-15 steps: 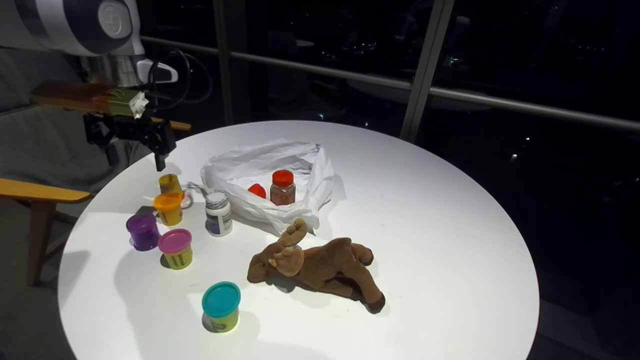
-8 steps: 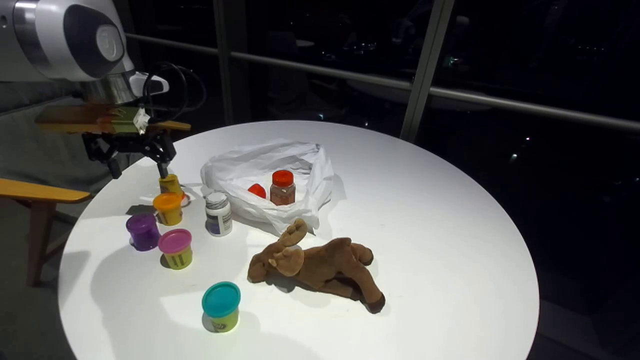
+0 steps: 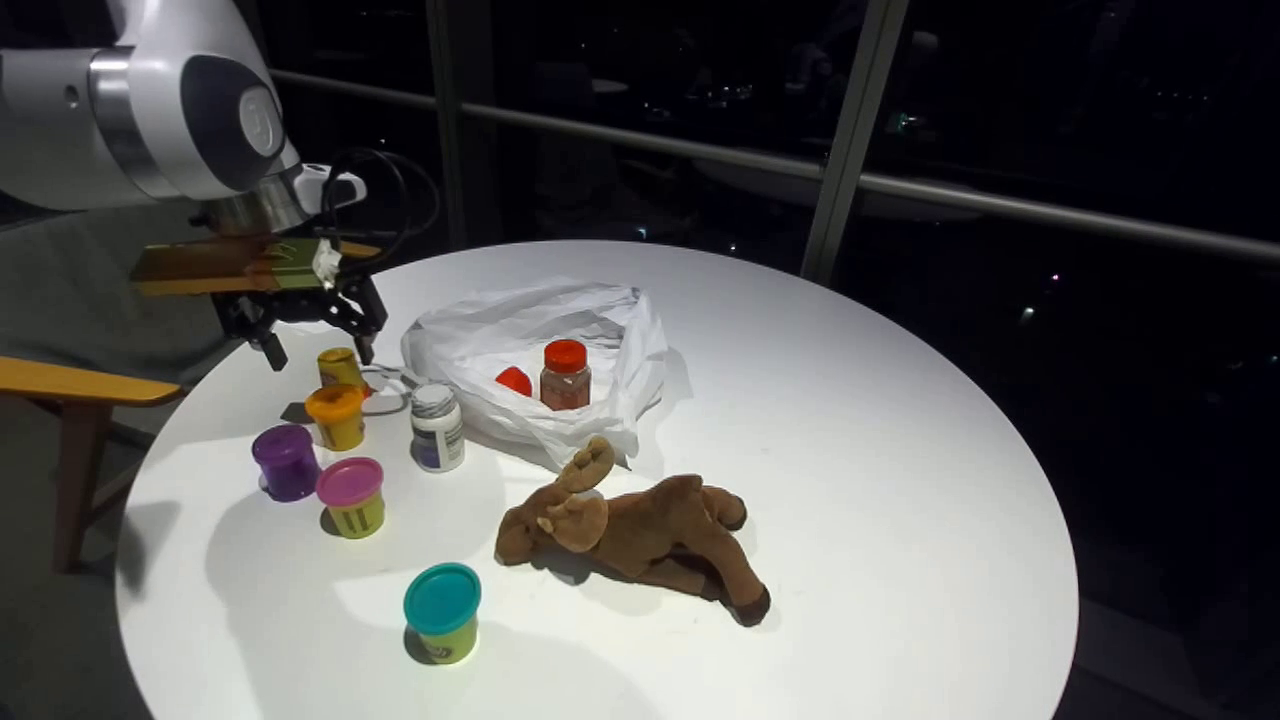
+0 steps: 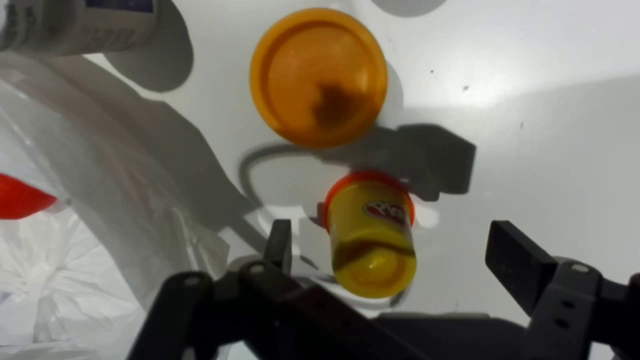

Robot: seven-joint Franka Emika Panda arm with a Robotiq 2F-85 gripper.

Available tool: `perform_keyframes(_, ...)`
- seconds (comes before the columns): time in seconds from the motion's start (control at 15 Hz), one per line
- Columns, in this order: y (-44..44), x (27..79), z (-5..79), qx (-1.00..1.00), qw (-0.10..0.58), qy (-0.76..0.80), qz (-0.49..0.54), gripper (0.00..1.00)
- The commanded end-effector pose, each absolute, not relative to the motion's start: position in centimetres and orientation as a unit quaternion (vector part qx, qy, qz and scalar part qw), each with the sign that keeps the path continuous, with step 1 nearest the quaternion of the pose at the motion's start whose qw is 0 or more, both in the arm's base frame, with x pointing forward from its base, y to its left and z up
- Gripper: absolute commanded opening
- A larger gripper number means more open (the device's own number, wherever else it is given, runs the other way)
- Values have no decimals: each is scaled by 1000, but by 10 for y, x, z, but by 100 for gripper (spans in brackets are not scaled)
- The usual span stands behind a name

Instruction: Put all the objects on the table in the white plastic bag

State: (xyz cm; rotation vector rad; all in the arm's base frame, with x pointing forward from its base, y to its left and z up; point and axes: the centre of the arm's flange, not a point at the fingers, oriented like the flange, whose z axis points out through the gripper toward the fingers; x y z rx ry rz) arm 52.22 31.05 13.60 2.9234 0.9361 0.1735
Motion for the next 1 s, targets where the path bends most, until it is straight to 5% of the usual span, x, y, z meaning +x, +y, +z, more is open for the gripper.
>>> perform_keyframes(0.0,314,542,136,952,37,293,78,100)
perform_keyframes(0.27,310,551,129,955,35,287,61,97)
perform_keyframes(0.33,309,552,125,955,37,288,56,73)
perform_keyframes(0.47,307,550,118,955,39,290,44,72)
perform_keyframes(0.93,304,560,139,959,31,279,43,19)
